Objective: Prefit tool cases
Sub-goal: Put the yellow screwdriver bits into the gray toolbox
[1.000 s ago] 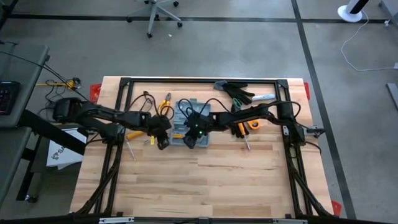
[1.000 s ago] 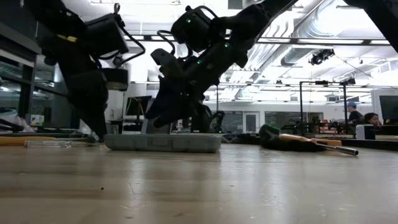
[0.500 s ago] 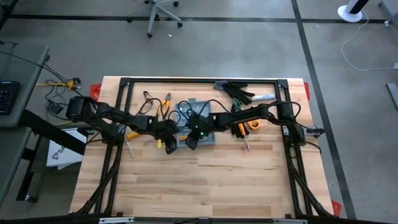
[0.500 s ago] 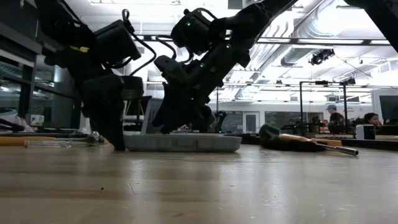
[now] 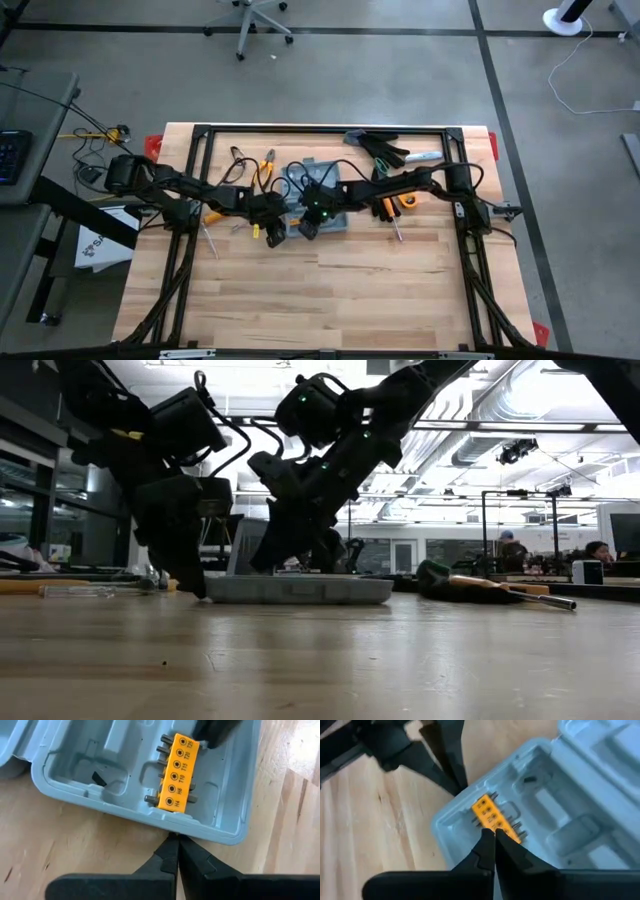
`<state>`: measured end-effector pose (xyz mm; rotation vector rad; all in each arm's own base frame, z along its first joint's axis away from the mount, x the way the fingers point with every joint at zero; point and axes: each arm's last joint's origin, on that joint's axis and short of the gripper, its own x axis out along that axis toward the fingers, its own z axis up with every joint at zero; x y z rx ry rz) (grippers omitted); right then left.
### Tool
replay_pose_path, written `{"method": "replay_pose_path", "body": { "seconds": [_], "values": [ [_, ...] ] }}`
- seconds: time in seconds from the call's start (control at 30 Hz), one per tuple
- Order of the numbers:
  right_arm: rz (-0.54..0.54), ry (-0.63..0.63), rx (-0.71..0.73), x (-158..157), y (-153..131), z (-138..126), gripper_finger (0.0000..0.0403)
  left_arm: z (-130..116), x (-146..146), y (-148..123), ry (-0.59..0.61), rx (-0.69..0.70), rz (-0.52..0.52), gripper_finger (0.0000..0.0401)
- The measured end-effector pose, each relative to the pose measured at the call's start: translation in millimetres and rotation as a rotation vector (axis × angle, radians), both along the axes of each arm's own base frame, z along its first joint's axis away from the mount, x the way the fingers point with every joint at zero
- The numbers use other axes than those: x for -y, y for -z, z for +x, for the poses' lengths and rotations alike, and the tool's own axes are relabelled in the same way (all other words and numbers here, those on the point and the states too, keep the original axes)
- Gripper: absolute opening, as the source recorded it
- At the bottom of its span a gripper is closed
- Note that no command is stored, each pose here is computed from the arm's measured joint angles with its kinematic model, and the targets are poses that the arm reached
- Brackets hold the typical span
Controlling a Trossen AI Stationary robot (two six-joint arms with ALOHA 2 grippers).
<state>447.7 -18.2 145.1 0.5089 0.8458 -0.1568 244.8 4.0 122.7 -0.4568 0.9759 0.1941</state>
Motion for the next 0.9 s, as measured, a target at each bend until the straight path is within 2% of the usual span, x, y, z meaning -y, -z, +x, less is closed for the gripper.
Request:
{"method": "replay_pose_path", "body": {
  "seconds": [0.27,0.5,0.9],
  "values": [
    [-0.005,0.024,0.022,14,-1,1,0.0,0,0,0,-0.002,0.005,0.006,0.0],
    [-0.002,0.011,0.023,12,1,2,0.0,1,0,-1,-0.004,0.01,0.011,0.0],
    [0.052,0.018,-0.032,5,28,6,0.0,0,0,0,-0.004,0.002,0.012,0.0]
  ]
}}
